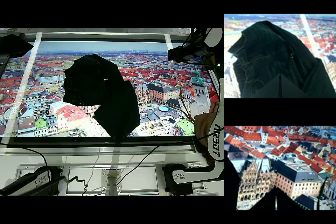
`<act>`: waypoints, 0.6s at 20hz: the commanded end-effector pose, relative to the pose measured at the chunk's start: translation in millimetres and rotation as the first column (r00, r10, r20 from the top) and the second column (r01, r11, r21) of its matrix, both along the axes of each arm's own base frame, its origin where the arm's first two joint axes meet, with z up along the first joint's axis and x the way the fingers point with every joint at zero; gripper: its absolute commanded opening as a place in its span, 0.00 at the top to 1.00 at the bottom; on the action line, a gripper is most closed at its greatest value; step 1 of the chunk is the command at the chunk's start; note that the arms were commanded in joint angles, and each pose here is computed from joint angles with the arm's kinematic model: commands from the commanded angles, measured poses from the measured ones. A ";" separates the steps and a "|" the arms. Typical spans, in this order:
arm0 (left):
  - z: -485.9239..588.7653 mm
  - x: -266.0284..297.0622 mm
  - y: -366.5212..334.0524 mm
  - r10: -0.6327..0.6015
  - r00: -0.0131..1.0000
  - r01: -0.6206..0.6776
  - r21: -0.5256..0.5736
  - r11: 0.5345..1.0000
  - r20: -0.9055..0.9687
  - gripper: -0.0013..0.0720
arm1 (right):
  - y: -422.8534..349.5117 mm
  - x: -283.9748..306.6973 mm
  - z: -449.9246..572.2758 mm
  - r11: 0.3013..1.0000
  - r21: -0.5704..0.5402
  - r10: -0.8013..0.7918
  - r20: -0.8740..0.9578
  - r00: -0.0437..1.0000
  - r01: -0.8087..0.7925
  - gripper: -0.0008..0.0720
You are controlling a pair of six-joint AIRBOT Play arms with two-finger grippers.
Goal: Fold the clothes and pants, and hang the long-sleeved shirts on hangers.
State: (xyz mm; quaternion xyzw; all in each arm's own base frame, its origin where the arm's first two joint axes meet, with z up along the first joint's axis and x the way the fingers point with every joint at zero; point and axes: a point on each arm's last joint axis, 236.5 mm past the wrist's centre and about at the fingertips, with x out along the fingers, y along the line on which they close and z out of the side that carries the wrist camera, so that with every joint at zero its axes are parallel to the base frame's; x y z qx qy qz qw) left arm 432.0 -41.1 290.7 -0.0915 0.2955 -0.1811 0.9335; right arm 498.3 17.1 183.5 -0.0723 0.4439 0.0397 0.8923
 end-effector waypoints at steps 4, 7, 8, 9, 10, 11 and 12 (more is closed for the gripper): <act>-1.5 0.7 0.6 0.001 1.000 -0.001 0.000 1.000 -0.003 0.90 | 0.3 0.2 0.3 1.000 0.000 0.000 0.001 1.000 0.000 0.96; -1.6 0.7 0.7 0.001 1.000 -0.001 0.000 1.000 -0.003 0.90 | 0.4 0.2 0.3 1.000 0.000 0.000 0.001 1.000 0.000 0.96; -1.5 0.7 0.6 0.001 1.000 -0.001 0.000 1.000 -0.003 0.90 | 0.3 0.2 0.3 1.000 0.000 0.000 0.001 1.000 0.000 0.96; -1.5 0.8 0.7 0.002 1.000 -0.002 0.000 1.000 -0.003 0.90 | 0.3 0.1 0.3 1.000 0.000 0.000 0.001 1.000 0.000 0.96; -1.5 0.8 0.7 0.002 1.000 -0.002 0.000 1.000 -0.003 0.90 | 0.3 0.1 0.3 1.000 0.000 0.001 0.001 1.000 -0.001 0.96; -1.6 0.7 0.7 0.001 1.000 -0.001 0.000 1.000 -0.003 0.90 | 0.3 0.2 0.3 1.000 0.000 0.000 0.001 1.000 0.000 0.96; -1.6 0.7 0.7 0.001 1.000 -0.001 0.000 1.000 -0.003 0.90 | 0.3 0.1 0.3 1.000 0.000 0.000 0.001 1.000 0.000 0.96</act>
